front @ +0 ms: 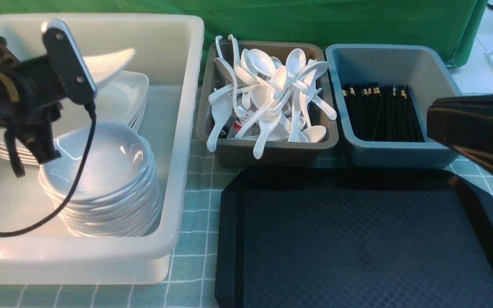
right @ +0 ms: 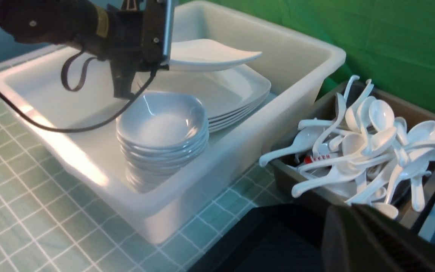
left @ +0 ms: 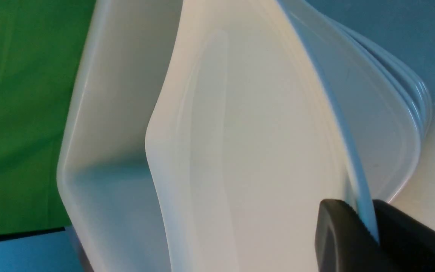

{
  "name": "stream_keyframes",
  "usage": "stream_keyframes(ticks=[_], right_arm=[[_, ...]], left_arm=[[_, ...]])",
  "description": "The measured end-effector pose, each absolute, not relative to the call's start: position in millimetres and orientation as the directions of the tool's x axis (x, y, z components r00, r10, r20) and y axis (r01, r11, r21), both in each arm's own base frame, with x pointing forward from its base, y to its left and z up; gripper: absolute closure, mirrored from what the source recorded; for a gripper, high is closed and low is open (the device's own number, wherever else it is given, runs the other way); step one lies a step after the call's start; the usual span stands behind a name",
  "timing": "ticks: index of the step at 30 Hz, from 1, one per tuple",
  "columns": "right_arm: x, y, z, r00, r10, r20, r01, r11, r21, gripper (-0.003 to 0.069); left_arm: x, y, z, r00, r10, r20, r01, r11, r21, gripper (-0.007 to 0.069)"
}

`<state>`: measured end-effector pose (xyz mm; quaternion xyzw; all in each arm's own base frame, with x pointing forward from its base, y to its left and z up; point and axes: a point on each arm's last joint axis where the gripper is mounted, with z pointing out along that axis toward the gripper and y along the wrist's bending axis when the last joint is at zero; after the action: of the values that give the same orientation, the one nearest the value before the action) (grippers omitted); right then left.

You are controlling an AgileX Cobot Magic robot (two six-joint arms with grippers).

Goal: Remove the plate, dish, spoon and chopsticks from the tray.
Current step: Use the left arm to put the plate into the large storage box on the left

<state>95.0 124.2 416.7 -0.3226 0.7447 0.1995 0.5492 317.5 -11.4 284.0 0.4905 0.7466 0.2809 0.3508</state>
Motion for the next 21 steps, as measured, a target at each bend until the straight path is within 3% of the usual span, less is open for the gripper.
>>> stream_keyframes(ticks=[12, 21], right_arm=[[92.7, 125.1, 413.9, -0.212, -0.279, -0.936, -0.717, 0.696, -0.045, 0.0632], [92.1, 123.5, 410.0, -0.253, -0.3, -0.92, -0.709, 0.704, -0.034, 0.0632]], left_arm=[[340.8, -14.7, 254.2, -0.237, 0.951, -0.199, 0.59, 0.304, 0.748, 0.0593], [344.7, -16.8, 254.2, -0.209, 0.955, -0.211, 0.573, 0.294, 0.765, 0.0551]])
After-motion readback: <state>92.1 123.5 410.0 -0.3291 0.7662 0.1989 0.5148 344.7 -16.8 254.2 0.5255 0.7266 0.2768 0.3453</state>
